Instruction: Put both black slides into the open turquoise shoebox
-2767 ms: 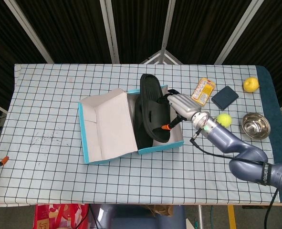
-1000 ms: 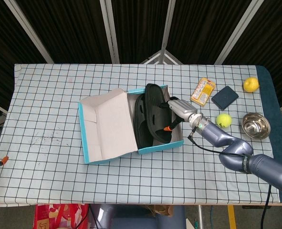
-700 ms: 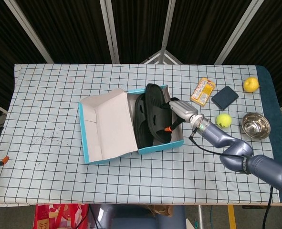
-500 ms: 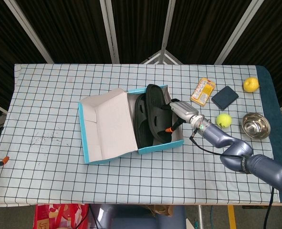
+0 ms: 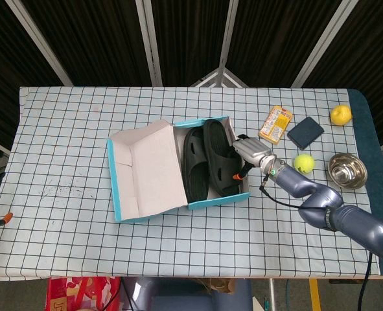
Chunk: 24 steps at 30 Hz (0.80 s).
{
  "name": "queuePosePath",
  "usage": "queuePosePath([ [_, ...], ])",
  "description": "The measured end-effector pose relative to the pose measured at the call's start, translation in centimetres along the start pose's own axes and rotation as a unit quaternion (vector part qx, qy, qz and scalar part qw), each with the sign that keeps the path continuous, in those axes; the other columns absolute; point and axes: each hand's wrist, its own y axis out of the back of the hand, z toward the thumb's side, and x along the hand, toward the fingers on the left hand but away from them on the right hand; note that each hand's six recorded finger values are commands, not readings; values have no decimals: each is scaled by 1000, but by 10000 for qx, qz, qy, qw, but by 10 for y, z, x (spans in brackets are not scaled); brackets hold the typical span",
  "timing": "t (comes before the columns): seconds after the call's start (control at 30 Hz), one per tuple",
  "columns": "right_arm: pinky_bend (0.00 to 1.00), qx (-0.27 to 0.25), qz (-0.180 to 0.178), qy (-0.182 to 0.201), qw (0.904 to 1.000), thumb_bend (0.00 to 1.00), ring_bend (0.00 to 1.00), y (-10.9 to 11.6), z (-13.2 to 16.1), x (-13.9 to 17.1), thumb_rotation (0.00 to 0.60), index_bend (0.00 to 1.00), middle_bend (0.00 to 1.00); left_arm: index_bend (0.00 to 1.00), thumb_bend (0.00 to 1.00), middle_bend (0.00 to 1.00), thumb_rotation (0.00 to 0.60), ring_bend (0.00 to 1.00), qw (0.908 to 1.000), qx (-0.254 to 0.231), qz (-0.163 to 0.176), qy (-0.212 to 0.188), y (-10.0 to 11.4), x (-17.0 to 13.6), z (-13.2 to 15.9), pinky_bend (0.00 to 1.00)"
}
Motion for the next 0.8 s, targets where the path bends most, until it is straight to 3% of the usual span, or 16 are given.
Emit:
queuePosePath([
  [0.57,0,461,96,-209,9987,188,210,-1,4,-4,600,532,511,104,284,0,600,3,10000,-54,-17,5,0,0,-2,90],
  [0.67,0,486,95,-228,9985,188,202,-1,6,-5,600,441,490,104,284,0,600,3,10000,-67,-24,9,0,1,-2,90],
  [0.8,0,383,126,-195,9990,188,134,-1,14,-2,600,283,324,104,284,0,600,3,10000,-90,-26,2,0,1,-2,90],
])
